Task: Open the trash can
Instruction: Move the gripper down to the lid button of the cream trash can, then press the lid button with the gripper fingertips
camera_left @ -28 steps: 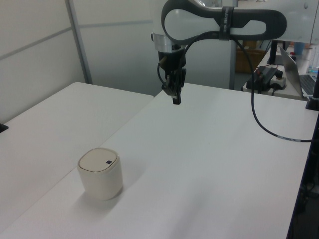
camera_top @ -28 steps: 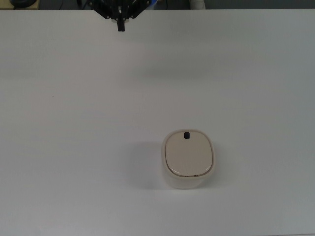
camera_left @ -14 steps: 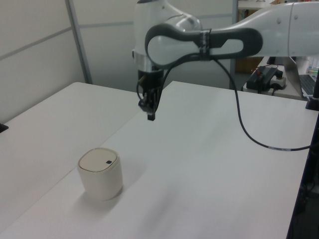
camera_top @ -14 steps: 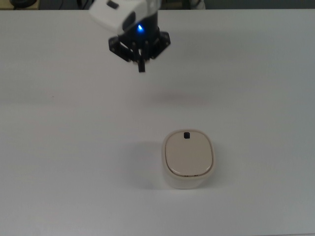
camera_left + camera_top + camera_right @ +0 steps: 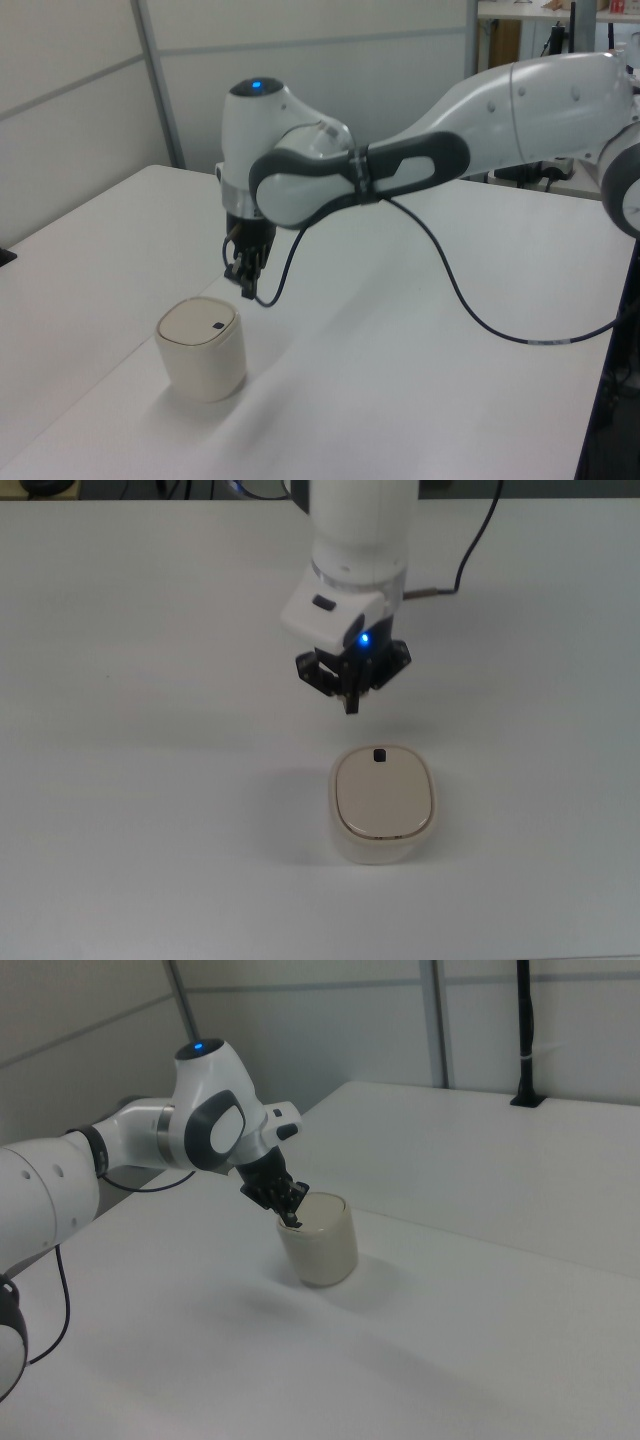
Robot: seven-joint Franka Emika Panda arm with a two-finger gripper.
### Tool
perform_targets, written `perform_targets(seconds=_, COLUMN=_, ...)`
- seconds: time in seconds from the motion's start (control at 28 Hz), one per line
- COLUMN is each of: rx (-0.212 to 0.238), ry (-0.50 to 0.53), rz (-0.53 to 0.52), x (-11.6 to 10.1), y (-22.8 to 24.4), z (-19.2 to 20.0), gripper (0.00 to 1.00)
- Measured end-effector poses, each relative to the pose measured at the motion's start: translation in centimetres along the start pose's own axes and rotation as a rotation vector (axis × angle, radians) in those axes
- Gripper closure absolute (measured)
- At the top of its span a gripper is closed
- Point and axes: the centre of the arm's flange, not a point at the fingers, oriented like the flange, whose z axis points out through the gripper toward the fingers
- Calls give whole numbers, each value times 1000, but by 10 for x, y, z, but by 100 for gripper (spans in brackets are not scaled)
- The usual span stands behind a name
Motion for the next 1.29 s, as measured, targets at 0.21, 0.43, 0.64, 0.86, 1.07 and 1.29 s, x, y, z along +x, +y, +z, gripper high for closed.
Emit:
perform_targets(seconds=0.21, rx=3, ry=52, rz=11, x=8, y=-5, z=15, gripper=99)
perform_targets(seconds=0.43, rx=8, ry=117, rz=14, x=16, y=-5, z=16, gripper=99)
perform_targets(seconds=0.64, rx=12, ry=151, rz=17, x=20, y=-5, z=24, gripper=99)
perform_targets(seconds=0.86, rx=17, ry=153, rz=27, x=22, y=-11, z=34, gripper=99)
perform_targets(seconds=1.07, rx=21, ry=128, rz=18, x=20, y=-20, z=53, gripper=99)
perform_targets(seconds=1.29, rx=22, ry=130, rz=15, x=21, y=-22, z=55, gripper=99)
